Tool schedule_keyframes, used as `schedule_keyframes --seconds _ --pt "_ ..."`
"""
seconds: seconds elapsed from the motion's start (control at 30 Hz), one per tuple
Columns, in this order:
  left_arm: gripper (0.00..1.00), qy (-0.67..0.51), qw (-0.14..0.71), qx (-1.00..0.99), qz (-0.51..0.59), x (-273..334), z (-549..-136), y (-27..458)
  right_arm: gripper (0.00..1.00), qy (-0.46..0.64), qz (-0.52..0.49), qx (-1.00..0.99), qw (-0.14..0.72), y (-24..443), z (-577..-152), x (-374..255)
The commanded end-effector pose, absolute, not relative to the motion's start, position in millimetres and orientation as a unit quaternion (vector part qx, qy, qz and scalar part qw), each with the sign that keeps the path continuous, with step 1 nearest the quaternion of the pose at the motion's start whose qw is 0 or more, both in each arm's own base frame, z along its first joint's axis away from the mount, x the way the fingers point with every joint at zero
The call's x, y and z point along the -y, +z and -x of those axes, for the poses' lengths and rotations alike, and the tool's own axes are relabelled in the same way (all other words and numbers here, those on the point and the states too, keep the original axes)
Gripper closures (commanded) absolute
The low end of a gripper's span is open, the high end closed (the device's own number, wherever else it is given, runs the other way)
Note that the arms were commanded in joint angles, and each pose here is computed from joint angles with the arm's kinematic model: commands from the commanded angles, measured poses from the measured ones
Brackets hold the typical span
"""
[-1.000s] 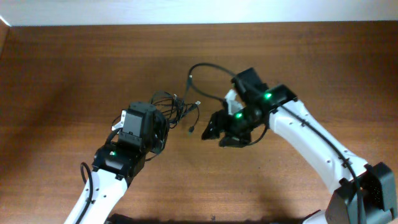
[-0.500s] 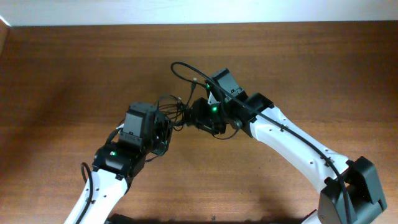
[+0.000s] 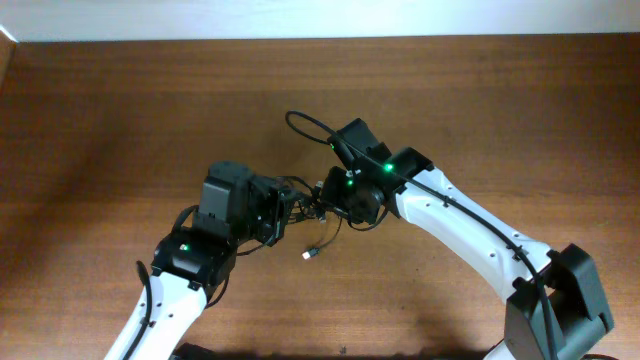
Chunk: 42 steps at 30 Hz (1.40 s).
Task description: Untangle cables
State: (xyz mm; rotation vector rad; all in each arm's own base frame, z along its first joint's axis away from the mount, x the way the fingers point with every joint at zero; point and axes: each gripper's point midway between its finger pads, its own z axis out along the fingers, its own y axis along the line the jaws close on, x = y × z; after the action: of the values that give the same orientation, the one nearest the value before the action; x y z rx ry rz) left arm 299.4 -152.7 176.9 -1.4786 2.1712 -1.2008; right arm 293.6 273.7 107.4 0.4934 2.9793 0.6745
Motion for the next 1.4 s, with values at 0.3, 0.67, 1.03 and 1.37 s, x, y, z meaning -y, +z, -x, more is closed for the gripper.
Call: schedule_keyframes --seconds 0.3,0.67,1.03,1.37 --pt "1.0 -0.44 0.278 -0.681 0.515 65.1 -334.4 234.4 0.64 0.186 -0.108 -0.976 -0.04 88.4 -266.3 -256.6" --pt "1.0 -0.371 0.231 -0.755 0.489 75.6 -315.9 189.4 0.49 0.459 0.001 -0.881 -0.11 160.4 -257.6 -342.5" --pt "1.0 -0.405 0.148 -0.755 0.495 131.9 -298.1 184.4 0.46 0.399 -0.158 -0.902 -0.033 143.4 -305.1 -338.5" --pt "1.0 -0.469 0.048 -0.769 0.432 168.9 -273.1 197.0 0.41 0.332 -0.263 -0.904 0.056 126.1 -360.6 -278.1"
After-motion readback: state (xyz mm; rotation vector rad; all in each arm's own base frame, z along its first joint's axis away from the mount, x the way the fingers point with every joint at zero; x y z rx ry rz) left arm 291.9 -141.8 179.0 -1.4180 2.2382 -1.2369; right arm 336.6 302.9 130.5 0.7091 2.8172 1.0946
